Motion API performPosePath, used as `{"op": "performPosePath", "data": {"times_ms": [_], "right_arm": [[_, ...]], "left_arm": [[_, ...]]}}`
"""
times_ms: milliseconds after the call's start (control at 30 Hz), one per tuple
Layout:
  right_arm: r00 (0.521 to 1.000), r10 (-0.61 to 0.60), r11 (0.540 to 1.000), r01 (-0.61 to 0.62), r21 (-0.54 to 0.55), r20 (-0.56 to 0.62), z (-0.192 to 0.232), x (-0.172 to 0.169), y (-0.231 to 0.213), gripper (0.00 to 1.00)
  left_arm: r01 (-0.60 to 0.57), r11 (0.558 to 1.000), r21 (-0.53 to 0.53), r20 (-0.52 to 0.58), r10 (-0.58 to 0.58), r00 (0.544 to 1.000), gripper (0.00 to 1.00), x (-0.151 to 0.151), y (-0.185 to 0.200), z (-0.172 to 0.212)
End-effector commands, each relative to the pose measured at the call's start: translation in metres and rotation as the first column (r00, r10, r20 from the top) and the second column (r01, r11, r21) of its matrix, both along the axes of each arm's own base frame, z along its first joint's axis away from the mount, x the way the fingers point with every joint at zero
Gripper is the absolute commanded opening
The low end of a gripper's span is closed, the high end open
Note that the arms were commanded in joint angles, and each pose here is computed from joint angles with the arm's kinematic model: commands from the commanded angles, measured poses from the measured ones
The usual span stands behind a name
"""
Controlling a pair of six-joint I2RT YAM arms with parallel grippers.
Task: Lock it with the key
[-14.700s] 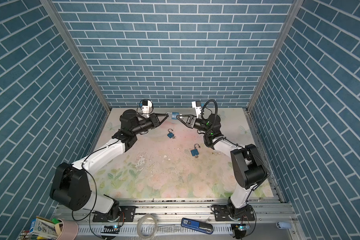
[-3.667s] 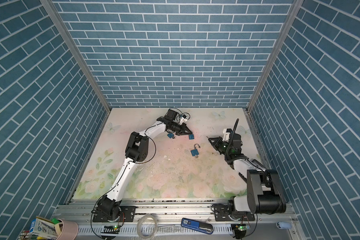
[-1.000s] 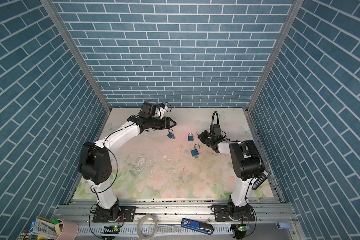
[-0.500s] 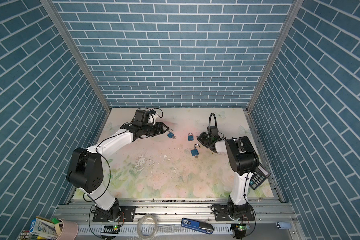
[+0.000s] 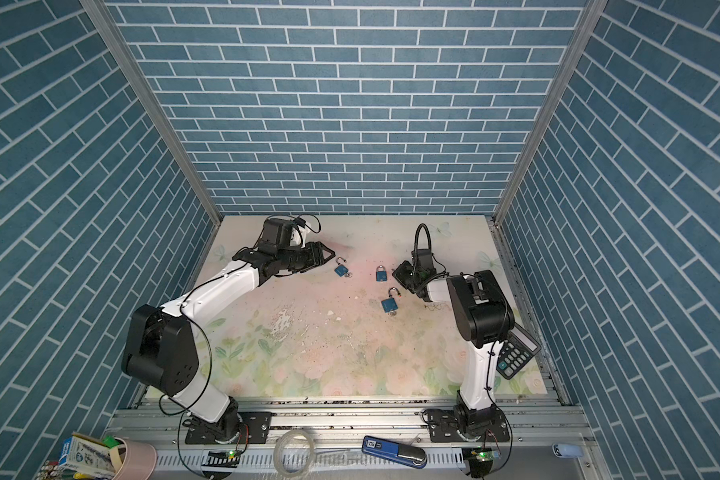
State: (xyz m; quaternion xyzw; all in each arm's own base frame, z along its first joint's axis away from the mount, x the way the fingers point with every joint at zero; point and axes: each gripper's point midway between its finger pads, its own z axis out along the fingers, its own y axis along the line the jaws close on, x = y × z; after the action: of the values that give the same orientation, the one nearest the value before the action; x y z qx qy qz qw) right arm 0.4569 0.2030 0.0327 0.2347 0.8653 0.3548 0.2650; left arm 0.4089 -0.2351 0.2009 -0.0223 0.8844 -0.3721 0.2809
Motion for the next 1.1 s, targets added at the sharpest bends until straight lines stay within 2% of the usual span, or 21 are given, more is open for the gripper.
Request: {"op": "performPosePath", "data": {"times_ms": [0, 100, 433, 1067], "right_arm": [[0.999, -0.036, 0.999, 0.036, 0.001, -0.006, -0.001, 0.009, 0.002, 0.00], [0.999, -0.036, 0.999, 0.036, 0.008, -0.020, -0.006, 0.009, 0.003, 0.00], [0.999, -0.030, 0.999, 0.031, 0.009, -0.044, -0.020, 0.004, 0.007, 0.11], [0.996, -0.021, 1.000, 0.021, 0.004, -0.081, -0.027, -0.012, 0.008, 0.20]], "left_arm": [[-0.004, 1.000, -0.020, -0.003, 0.004, 1.000, 0.62, -0.002, 0.003, 0.001], [-0.008, 1.000, -0.028, -0.001, 0.008, 1.000, 0.62, -0.003, 0.005, 0.002], [-0.028, 0.996, -0.079, -0.021, 0.027, 0.999, 0.65, -0.004, 0.013, -0.004], [-0.033, 0.994, -0.100, -0.024, 0.031, 0.999, 0.65, -0.002, 0.012, -0.011]]}}
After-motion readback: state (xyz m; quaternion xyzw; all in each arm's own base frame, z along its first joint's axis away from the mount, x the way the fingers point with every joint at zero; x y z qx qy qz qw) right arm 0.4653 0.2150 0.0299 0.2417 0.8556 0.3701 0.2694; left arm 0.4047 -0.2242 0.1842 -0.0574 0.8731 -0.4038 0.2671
